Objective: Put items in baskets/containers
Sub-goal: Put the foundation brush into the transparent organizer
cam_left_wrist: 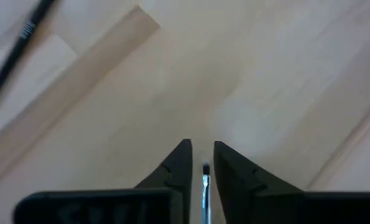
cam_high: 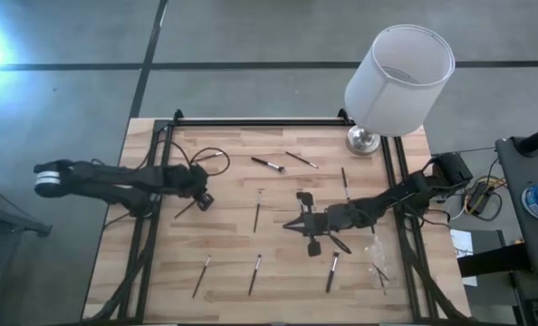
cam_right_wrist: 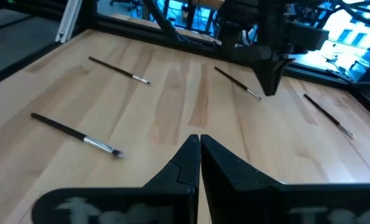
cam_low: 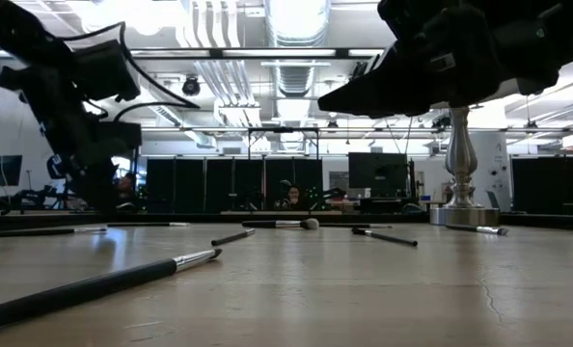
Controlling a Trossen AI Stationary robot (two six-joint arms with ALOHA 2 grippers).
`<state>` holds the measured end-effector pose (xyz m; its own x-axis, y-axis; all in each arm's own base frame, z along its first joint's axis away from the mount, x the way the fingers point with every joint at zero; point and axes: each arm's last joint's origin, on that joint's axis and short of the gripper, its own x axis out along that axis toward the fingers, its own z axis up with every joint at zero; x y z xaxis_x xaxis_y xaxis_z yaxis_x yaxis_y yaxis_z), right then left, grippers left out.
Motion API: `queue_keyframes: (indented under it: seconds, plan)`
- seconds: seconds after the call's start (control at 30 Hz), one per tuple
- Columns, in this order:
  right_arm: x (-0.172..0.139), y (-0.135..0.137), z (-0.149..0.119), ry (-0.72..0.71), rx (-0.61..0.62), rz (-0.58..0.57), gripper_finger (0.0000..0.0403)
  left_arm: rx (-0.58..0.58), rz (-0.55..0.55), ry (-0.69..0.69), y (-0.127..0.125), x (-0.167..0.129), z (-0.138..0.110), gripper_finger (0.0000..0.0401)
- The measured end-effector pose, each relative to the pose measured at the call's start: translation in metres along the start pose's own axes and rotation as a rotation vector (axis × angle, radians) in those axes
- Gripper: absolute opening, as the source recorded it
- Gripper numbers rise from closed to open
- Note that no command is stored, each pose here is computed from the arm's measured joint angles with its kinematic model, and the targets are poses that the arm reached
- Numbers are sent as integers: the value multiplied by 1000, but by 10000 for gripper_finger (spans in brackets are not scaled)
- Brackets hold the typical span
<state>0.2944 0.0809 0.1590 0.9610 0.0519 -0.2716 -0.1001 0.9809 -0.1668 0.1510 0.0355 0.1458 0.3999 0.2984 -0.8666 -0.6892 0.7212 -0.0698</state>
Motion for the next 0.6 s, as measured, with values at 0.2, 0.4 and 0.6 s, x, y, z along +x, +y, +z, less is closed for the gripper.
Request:
queue_keyframes:
  seconds: [0.2, 0.4, 0.6]
  plan:
    - [0, 0, 2, -9, 24, 0, 8, 31, 13, 47, -5, 7, -5, 99]
    - [0, 0, 2, -10, 58, 0, 8, 50, 67, 73, -6, 14, -7, 93]
    - [0, 1, 2, -10, 75, 1, 8, 81, 92, 73, -7, 21, -7, 26]
